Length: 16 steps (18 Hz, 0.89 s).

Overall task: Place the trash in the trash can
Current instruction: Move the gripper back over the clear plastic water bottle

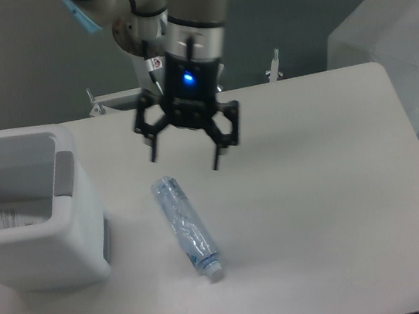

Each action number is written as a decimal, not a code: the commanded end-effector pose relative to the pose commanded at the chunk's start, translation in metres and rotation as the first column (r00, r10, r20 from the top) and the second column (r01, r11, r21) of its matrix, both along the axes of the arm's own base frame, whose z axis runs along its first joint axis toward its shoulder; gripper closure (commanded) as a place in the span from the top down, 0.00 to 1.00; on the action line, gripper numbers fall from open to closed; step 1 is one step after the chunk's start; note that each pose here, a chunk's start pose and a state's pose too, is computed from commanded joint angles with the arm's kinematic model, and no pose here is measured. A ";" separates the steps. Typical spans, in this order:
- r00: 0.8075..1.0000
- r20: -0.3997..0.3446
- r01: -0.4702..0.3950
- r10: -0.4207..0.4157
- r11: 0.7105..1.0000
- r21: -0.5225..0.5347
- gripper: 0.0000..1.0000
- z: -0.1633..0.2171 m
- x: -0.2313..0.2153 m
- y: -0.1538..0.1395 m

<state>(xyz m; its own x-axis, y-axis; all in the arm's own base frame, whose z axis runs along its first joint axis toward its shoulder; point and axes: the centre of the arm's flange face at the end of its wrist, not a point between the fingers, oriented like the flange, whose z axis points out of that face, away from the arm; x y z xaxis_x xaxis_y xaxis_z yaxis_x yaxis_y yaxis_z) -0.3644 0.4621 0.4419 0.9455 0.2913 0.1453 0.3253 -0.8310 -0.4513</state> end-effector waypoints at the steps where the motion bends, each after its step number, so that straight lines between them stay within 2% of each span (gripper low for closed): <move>1: 1.000 0.016 -0.025 0.026 0.998 -0.050 1.00 -0.007 -0.010 0.005; 3: 0.993 0.089 -0.070 0.081 0.991 -0.115 1.00 -0.013 -0.031 0.022; 7: 0.969 0.206 -0.081 0.137 0.962 -0.260 1.00 -0.028 -0.061 0.064; 9: 0.965 0.213 -0.074 0.153 0.938 -0.339 1.00 -0.048 -0.063 0.081; 13: 0.955 0.213 -0.102 0.205 0.906 -0.411 1.00 -0.084 -0.064 0.101; 16: 0.953 0.197 -0.113 0.232 0.871 -0.479 1.00 -0.115 -0.058 0.120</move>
